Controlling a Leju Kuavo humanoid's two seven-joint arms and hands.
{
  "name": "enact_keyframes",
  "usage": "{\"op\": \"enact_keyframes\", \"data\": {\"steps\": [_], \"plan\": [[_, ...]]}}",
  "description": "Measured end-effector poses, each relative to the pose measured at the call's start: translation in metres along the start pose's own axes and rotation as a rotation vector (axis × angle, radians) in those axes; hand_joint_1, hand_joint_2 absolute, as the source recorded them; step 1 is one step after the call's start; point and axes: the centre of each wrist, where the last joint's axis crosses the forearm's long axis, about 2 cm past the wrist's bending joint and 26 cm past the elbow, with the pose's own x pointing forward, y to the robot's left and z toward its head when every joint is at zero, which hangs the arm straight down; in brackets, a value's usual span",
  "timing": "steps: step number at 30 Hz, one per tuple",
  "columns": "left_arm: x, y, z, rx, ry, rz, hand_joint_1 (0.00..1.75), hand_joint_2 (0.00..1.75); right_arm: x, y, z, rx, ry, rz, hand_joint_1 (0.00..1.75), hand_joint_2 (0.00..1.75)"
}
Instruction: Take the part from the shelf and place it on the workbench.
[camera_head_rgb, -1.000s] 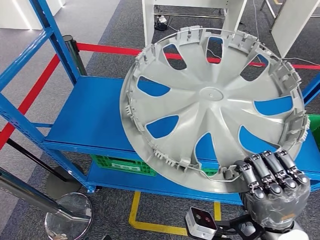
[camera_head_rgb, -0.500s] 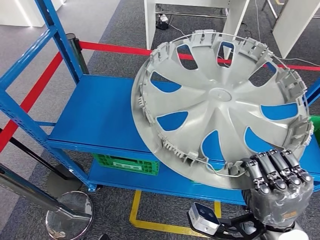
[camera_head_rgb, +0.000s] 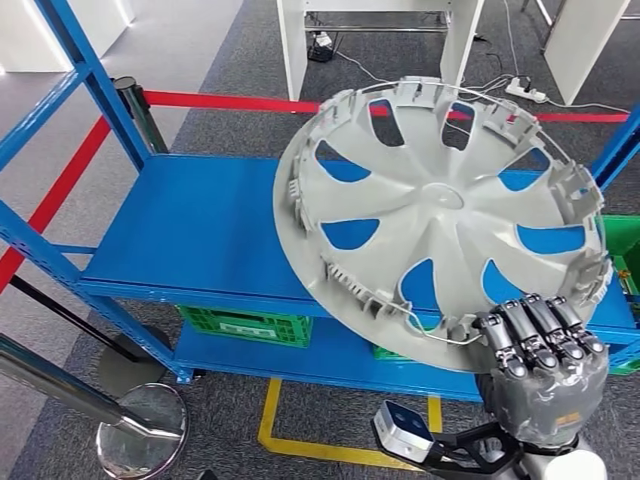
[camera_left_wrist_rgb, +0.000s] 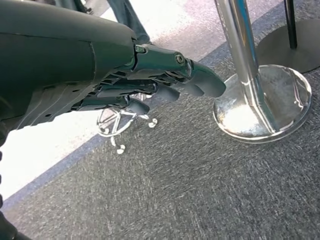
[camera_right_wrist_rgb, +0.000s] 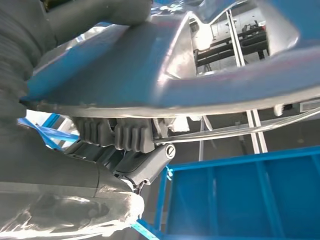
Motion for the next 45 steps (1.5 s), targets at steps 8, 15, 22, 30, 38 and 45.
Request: {"op": "enact_keyframes", "data": {"steps": [8,15,22,30,38,45], "plan": [[-0.001,0.002,-0.001,0.002,0.000,-0.002,0.00,1.75,0.000,0.003,-0.001,0.002,0.003,-0.002,1.75,1.75],[-0.001,0.006,-0.003,-0.010,0.008,0.003,0.00,1.75,0.001,0.005,-0.002,0.002,0.008,-0.009,1.75,1.75],[-0.003,0.006,-0.003,-0.018,0.027,0.016,0.00,1.75,0.003,0.012,0.001,0.022,0.025,-0.020,1.75,1.75],[-0.010,0.010,-0.004,-0.020,0.043,0.017,0.00,1.75,0.004,0.017,0.000,0.030,0.033,-0.030,1.75,1.75],[-0.011,0.014,-0.006,-0.010,0.042,0.020,0.00,1.75,0.005,0.020,0.001,0.038,0.036,-0.036,1.75,1.75],[-0.011,0.016,-0.007,-0.015,0.041,0.025,0.00,1.75,0.006,0.021,0.000,0.038,0.043,-0.038,1.75,1.75]]}}
